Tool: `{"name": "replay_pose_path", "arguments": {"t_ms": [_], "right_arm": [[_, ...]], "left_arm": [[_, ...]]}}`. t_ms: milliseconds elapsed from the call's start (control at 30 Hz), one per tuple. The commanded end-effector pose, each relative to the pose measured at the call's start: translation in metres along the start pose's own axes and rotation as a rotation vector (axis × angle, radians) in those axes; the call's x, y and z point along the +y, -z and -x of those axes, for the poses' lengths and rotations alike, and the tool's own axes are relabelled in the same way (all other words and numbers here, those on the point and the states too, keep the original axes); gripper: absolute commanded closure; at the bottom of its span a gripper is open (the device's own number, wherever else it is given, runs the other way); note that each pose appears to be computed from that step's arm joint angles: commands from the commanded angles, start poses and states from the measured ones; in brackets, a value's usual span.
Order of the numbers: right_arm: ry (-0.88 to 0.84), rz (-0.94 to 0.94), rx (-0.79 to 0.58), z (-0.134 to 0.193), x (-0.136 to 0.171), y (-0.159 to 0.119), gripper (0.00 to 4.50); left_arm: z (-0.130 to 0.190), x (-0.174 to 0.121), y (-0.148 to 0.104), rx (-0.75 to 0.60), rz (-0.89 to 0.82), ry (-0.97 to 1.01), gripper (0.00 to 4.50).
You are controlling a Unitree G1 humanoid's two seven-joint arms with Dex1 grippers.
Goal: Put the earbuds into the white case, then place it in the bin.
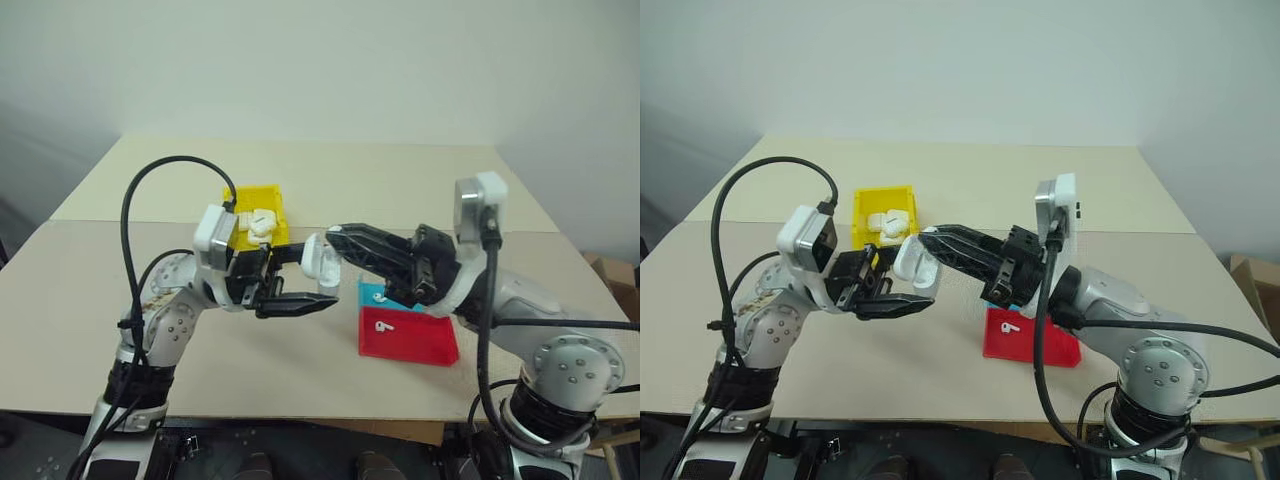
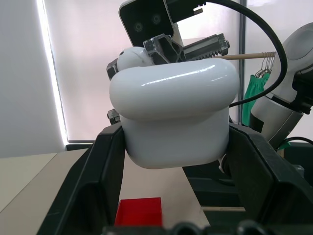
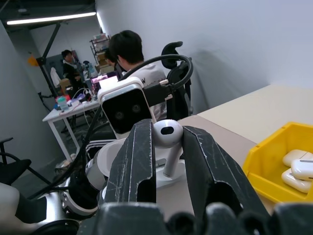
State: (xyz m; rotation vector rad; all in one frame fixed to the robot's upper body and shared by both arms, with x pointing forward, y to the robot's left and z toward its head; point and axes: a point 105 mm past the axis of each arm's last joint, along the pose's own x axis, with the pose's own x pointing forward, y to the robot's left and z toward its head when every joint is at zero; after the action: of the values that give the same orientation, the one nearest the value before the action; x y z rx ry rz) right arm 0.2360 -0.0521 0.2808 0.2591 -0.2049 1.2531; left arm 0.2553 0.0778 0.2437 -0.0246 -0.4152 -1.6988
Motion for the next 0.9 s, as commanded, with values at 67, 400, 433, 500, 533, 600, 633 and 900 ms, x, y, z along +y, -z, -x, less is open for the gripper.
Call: {"name": "replay_pose_path", "arguments": {"t_ms": [67, 400, 433, 500, 533, 600, 633, 900], "right_arm": [[0.018, 0.063, -0.022, 0.002, 0.0, -0.005, 3.87], [-0.018, 0.182, 0.032, 0.003, 0.007, 0.007, 3.87], [-0.017, 0.198, 0.034, 0.003, 0.007, 0.008, 3.87], [-0.016, 0.222, 0.049, 0.004, 0.006, 0.011, 3.87], [-0.02, 0.233, 0.056, 0.005, 0.006, 0.012, 3.87], [-0.031, 0.246, 0.066, 0.006, 0.006, 0.014, 3.87], [-0.041, 0.251, 0.069, 0.007, 0.007, 0.014, 3.52], [-0.098, 0.262, 0.074, 0.011, 0.01, 0.011, 0.89]], "left_arm": [[-0.005, 0.001, -0.007, -0.008, -0.034, 0.023, 1.66], [-0.006, 0.003, -0.008, -0.023, -0.041, 0.022, 1.66], [-0.006, 0.003, -0.009, -0.025, -0.042, 0.022, 1.66], [-0.006, 0.004, -0.008, -0.026, -0.047, 0.018, 1.66], [-0.006, 0.004, -0.008, -0.026, -0.049, 0.017, 1.66], [-0.005, 0.004, -0.009, -0.028, -0.051, 0.015, 1.66], [-0.005, 0.005, -0.009, -0.031, -0.052, 0.012, 1.66], [-0.003, 0.008, -0.009, -0.03, -0.061, 0.004, 1.66]]}}
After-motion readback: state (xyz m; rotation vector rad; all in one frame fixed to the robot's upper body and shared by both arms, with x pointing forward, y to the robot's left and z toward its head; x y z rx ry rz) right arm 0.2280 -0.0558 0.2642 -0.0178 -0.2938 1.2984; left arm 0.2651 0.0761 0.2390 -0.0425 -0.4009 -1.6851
